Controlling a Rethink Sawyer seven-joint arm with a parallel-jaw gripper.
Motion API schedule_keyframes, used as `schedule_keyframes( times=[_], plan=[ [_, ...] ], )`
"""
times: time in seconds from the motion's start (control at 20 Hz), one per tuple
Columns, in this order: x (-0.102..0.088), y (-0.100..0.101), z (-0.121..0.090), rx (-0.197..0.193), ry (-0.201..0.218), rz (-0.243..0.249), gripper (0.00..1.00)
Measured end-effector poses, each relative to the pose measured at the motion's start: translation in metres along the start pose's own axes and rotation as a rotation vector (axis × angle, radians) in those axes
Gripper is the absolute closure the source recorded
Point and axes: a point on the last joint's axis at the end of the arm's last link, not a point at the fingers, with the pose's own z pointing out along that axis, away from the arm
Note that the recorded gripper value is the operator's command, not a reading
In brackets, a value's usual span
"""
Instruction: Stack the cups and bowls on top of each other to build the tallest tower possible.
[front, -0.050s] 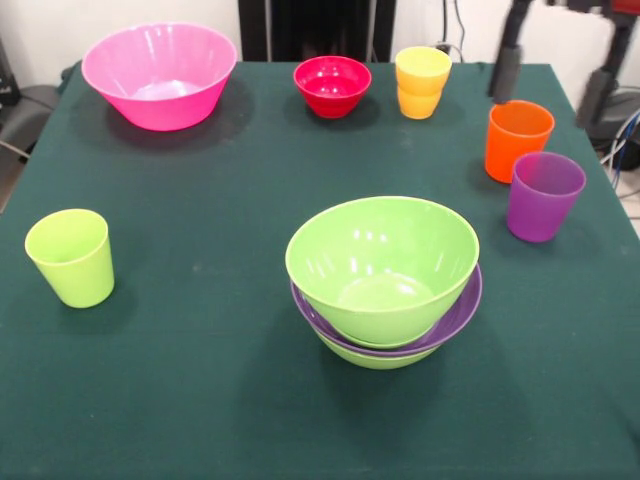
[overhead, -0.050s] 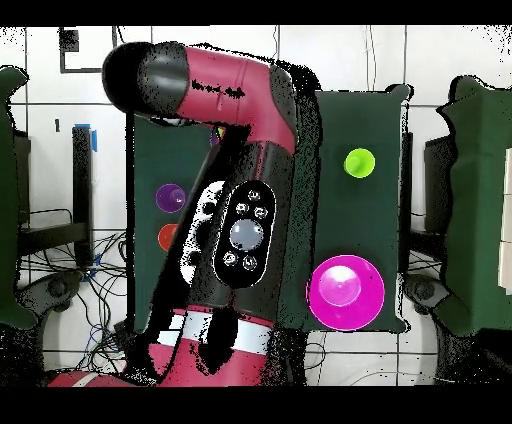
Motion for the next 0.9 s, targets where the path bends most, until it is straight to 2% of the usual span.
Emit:
schedule_keyframes(
  times=[0.25, 0.6, 0.9],
  plan=[
    [-0.010, -0.029, 0.007, 0.016, 0.010, 0.043, 0.00],
    [-0.017, -0.069, 0.002, 0.024, 0.000, 0.104, 0.00],
    [-0.012, -0.098, -0.006, 0.028, -0.006, 0.145, 0.00]
  ],
)
